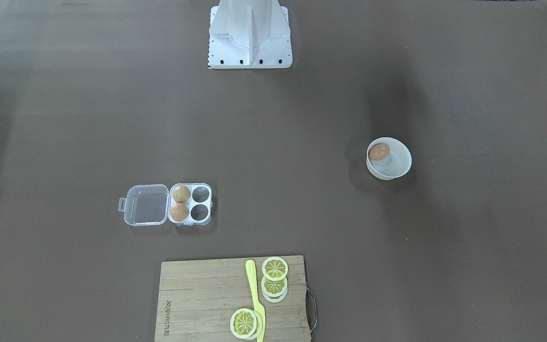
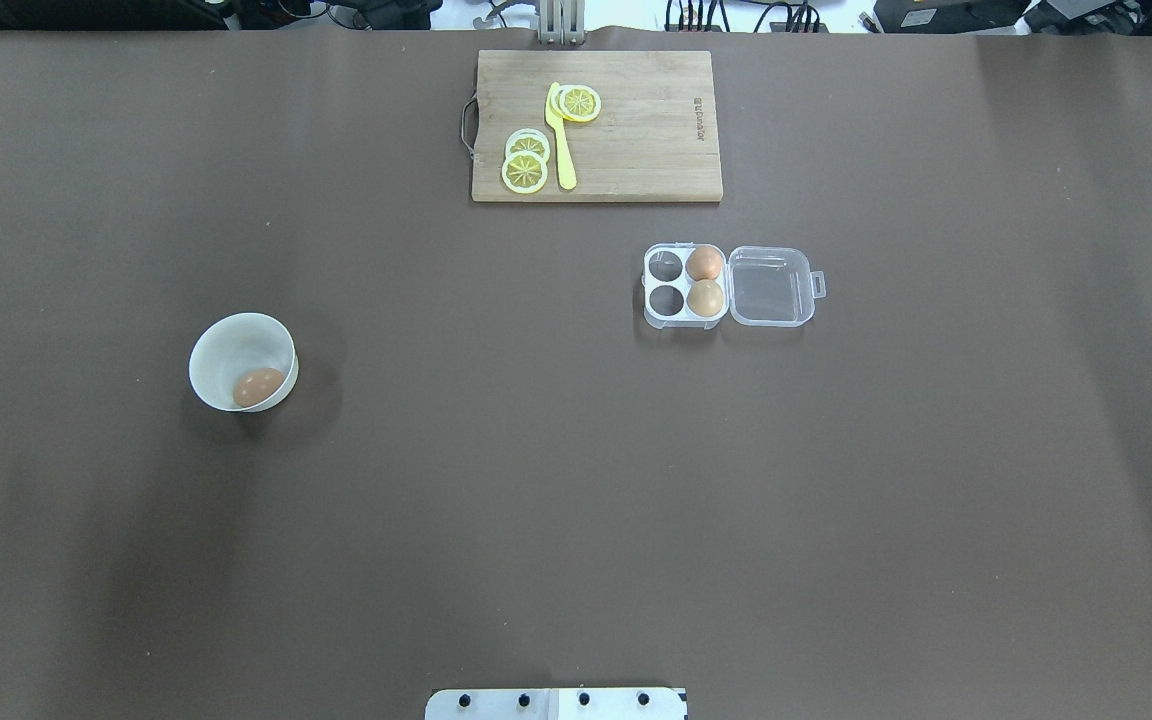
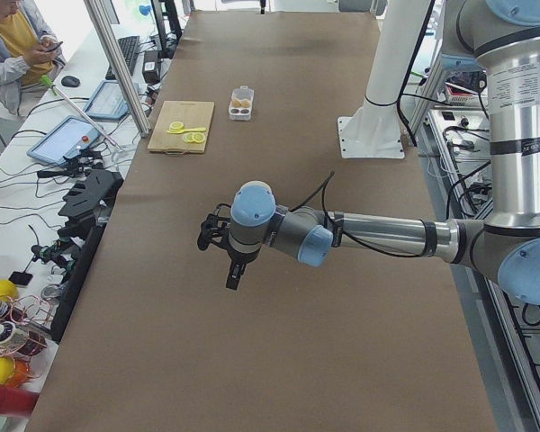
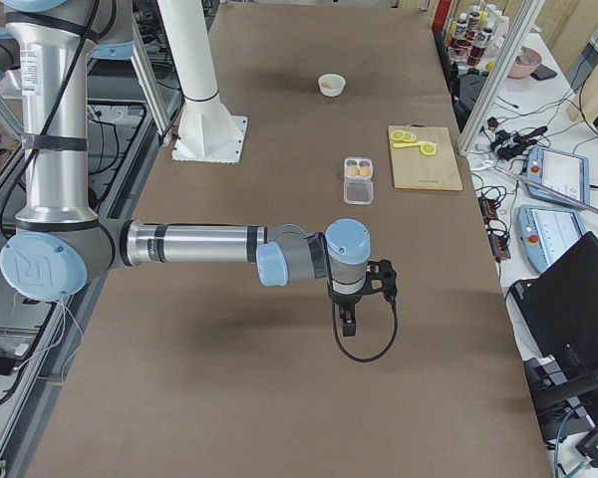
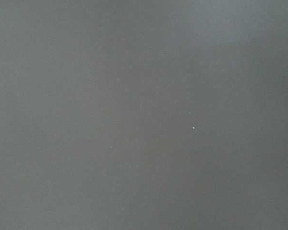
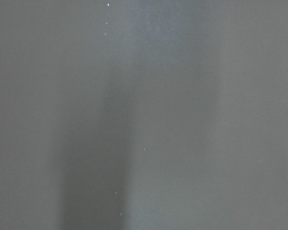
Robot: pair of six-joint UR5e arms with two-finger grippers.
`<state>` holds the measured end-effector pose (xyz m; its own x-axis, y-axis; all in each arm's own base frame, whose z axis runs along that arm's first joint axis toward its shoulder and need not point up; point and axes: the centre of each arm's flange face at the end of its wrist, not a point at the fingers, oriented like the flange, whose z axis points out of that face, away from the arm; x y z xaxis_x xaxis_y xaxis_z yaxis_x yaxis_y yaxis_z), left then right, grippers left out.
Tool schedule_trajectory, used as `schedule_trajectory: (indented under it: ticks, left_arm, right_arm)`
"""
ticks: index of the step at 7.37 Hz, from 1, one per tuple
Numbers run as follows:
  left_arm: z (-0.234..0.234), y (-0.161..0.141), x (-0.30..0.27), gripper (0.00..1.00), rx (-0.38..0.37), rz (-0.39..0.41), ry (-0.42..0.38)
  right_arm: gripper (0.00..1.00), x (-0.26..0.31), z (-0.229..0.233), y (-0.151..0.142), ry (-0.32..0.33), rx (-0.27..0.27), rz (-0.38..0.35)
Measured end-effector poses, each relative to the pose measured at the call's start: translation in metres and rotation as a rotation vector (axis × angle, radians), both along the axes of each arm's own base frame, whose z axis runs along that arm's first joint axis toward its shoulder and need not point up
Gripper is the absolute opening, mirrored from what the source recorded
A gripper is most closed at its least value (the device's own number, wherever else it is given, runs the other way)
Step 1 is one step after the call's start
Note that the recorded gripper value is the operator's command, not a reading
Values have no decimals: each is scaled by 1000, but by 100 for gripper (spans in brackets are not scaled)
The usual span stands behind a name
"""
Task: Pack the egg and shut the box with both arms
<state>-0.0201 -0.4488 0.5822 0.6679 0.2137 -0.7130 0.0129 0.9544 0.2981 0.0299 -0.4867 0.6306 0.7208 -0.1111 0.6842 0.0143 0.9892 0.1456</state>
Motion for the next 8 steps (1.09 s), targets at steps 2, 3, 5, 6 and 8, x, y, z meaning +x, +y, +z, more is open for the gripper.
schedule_trajectory:
  ticks: [2, 3, 5, 6, 8]
  left_arm:
    - [-5, 0, 1, 98, 11, 2, 1]
    - [-5, 0, 1, 98, 16, 4, 1]
    - [-9, 1, 4, 97, 44, 9, 8]
    - [-7, 3, 4, 97, 49, 10, 10]
    - [-5, 3, 4, 97, 50, 9, 10]
  right_arm:
    - [100, 0, -1, 2, -3, 1, 0]
    - [100, 0, -1, 5, -4, 1, -1]
    - [100, 0, 3, 9, -6, -5, -3]
    - [100, 0, 4, 9, -4, -5, -5]
    - [100, -1, 2, 9, -7, 4, -11]
